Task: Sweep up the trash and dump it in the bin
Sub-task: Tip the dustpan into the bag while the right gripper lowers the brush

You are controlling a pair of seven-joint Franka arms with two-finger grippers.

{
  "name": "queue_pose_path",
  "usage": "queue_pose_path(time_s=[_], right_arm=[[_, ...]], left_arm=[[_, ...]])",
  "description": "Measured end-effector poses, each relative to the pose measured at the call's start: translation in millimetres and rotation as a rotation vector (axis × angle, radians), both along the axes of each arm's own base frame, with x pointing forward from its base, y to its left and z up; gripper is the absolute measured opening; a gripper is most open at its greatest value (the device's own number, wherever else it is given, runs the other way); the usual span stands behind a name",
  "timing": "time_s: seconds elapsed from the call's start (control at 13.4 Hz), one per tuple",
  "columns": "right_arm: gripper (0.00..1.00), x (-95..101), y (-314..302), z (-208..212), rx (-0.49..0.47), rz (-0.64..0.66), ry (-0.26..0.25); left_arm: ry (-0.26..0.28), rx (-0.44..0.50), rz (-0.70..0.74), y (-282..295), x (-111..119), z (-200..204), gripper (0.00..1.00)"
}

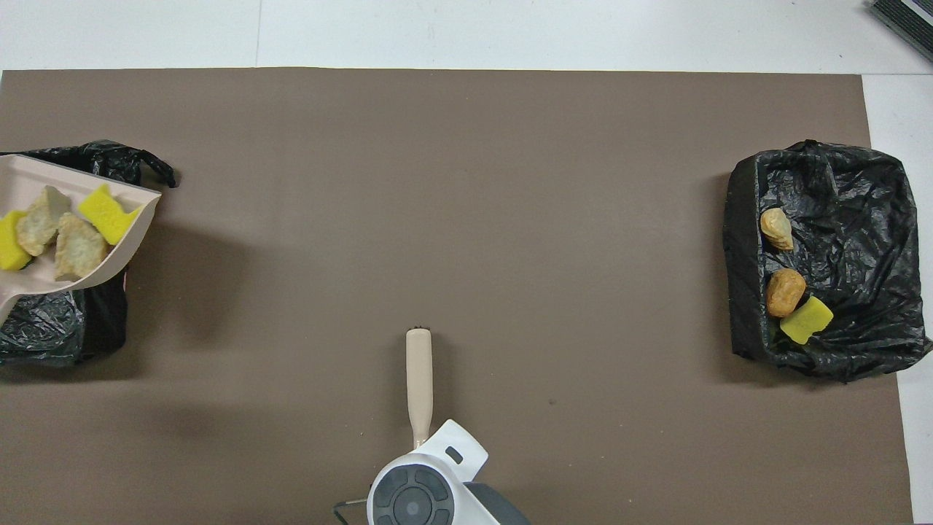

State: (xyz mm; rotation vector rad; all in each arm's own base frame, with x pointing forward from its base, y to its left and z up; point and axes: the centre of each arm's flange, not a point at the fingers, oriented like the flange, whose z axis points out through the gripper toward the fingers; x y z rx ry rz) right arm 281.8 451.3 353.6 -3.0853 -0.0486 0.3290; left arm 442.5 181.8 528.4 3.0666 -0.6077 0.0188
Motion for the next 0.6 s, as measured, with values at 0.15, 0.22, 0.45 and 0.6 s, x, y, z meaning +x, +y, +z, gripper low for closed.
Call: queue_pose_path(time_s=[0.15,0.22,0.45,0.6], right_arm=[[0.26,-3.1,0.4,-11.1,-0.027,0.022,-0.006],[0.26,-4.0,0.3,-14.6,-0.033,0.026,-0.005],[0.26,-3.5,-1.5,-20.5,-0.046,0.029,-0.002],[0.26,-2.6,-2.3,-21.4,-0.048,0.028,-0.002]], left_arm=[[0.005,0.091,-0.105,46.0,-3.9,-3.4,0.32],[0.022,0.147,-0.171,71.2,-2.7,-3.3,0.32],[0.094,0.323,-0.36,139.6,16.3,0.4,0.32],[0.139,0.443,-0.44,156.6,37.5,0.6,0.32]])
